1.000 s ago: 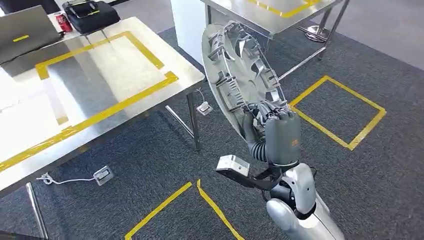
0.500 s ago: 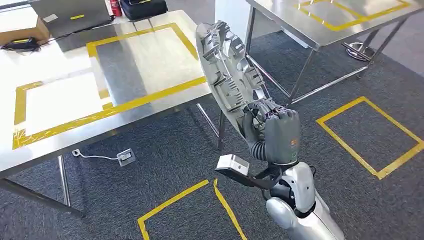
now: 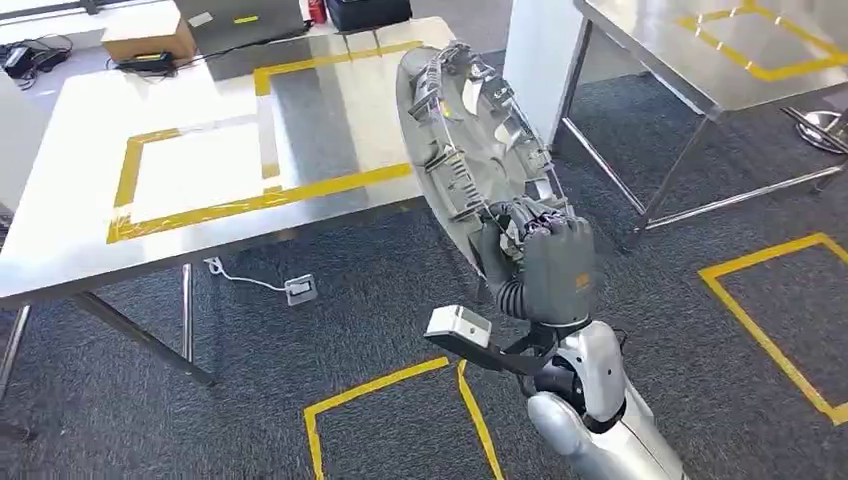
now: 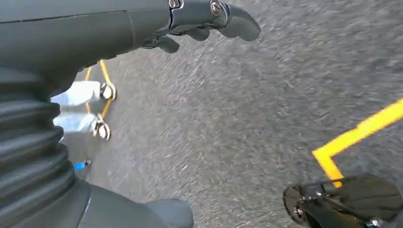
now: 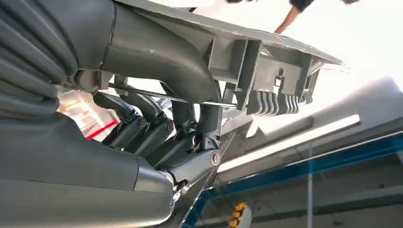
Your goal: Take the parts from the cabinet and place them on the table.
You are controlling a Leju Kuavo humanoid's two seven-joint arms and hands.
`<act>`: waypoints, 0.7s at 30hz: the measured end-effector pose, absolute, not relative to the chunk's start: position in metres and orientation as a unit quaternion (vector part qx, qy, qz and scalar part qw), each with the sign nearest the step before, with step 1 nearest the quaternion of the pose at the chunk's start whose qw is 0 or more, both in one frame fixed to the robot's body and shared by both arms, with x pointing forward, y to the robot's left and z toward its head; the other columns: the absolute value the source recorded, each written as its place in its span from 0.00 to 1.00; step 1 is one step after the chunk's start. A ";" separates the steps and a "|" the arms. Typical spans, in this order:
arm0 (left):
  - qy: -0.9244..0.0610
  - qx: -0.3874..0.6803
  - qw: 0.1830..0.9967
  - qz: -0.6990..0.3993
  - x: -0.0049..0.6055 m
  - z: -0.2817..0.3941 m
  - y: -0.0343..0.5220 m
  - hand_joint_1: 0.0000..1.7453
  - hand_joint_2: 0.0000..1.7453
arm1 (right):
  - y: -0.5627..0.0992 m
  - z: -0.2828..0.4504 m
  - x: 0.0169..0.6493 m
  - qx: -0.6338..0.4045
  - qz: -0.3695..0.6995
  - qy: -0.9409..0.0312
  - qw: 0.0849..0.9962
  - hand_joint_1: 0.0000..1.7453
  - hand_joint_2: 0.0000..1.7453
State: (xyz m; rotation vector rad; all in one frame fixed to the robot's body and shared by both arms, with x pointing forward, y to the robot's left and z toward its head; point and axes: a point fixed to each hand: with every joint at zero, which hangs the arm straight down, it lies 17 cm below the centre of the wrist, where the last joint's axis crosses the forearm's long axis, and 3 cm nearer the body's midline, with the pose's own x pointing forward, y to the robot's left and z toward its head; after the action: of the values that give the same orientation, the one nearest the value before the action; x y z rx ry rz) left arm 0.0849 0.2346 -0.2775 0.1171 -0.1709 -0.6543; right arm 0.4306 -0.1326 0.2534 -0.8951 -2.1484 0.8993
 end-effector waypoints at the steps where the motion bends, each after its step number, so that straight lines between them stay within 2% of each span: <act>1: -0.084 0.058 0.942 -0.321 0.086 -0.277 0.235 0.00 1.00 | -0.132 0.253 0.431 -0.340 0.343 -0.816 0.318 1.00 1.00; 21: -0.085 0.053 0.939 -0.328 0.090 -0.276 0.230 0.00 1.00 | -0.126 0.249 0.424 -0.341 0.352 -0.811 0.319 1.00 1.00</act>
State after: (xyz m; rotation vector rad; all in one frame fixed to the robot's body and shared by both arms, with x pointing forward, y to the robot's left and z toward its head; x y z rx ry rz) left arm 0.0901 0.2302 -0.2762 0.1081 -0.1740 -0.6702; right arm 0.4237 -0.1264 0.2491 -0.8976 -2.1323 0.9242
